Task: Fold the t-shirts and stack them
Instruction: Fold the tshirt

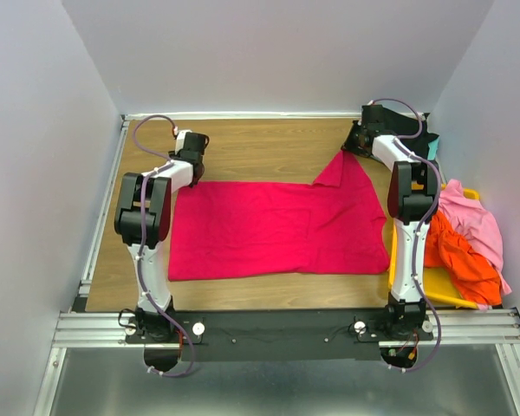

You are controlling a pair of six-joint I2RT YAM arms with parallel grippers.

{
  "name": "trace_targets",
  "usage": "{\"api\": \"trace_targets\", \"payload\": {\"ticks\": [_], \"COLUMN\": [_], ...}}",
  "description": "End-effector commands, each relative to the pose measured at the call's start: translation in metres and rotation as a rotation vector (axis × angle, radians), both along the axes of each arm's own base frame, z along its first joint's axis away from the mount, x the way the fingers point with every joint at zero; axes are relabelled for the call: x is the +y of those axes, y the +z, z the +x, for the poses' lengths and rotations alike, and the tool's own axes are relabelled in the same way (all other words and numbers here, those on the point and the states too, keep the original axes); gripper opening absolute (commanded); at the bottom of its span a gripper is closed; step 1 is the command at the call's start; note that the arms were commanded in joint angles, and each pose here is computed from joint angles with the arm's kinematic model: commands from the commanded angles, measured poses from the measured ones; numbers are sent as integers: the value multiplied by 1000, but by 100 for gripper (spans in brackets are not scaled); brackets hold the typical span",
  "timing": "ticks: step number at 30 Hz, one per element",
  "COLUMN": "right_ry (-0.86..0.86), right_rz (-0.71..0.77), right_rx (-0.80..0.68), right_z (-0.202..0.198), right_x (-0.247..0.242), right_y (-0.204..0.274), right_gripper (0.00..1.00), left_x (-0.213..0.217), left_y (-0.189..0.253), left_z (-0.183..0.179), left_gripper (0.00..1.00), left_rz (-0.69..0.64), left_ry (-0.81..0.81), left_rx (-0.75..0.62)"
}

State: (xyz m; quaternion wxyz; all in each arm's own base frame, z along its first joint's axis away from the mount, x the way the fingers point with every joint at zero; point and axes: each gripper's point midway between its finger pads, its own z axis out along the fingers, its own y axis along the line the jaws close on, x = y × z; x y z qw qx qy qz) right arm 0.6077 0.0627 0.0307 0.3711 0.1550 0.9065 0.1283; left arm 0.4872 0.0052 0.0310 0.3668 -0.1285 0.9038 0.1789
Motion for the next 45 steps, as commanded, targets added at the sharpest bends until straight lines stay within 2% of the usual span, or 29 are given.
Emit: {"api": "trace_targets", "payload": {"ticks": [1, 5, 8, 10, 11, 18, 21, 23, 27, 34, 39, 45], "right_ry": [22, 21, 21, 21, 21, 33, 36, 35, 23, 20, 17, 5], "right_rz": [-2, -5, -10, -9, -9, 0, 2, 2, -5, -1, -7, -23], "right_rx": [23, 23, 18, 18, 16, 7, -10, -34, -83, -134, -171, -246], "right_z": [-8, -10, -11, -12, -11, -13, -16, -19, -17, -7, -10, -29], "right_x": [1, 0, 0, 0, 0, 3, 3, 2, 0, 0, -1, -6], "right_y": [-4, -2, 2, 2, 3, 10, 24, 41, 69, 92, 116, 168], "right_gripper": [23, 23, 23, 22, 23, 22, 13, 1, 1, 1, 1, 1], "left_x": [1, -4, -9, -9, -8, -5, -6, -4, -1, 3, 7, 12], "left_y": [-15, -17, -21, -23, -24, -11, 9, 23, 41, 42, 70, 101], "left_z": [-11, -17, -23, -24, -25, -23, -18, -18, -6, 15, 32, 43], "left_gripper": [42, 37, 29, 6, 0, 0, 0, 0, 0, 0, 0, 0], "left_rz": [56, 68, 73, 74, 77, 81, 67, 64, 42, 28, 30, 4], "left_ry": [-4, -19, -32, -32, -26, -6, 2, 17, 26, 32, 38, 34], "left_rx": [75, 93, 108, 112, 116, 80, 14, -31, -100, -120, -192, -280]}}
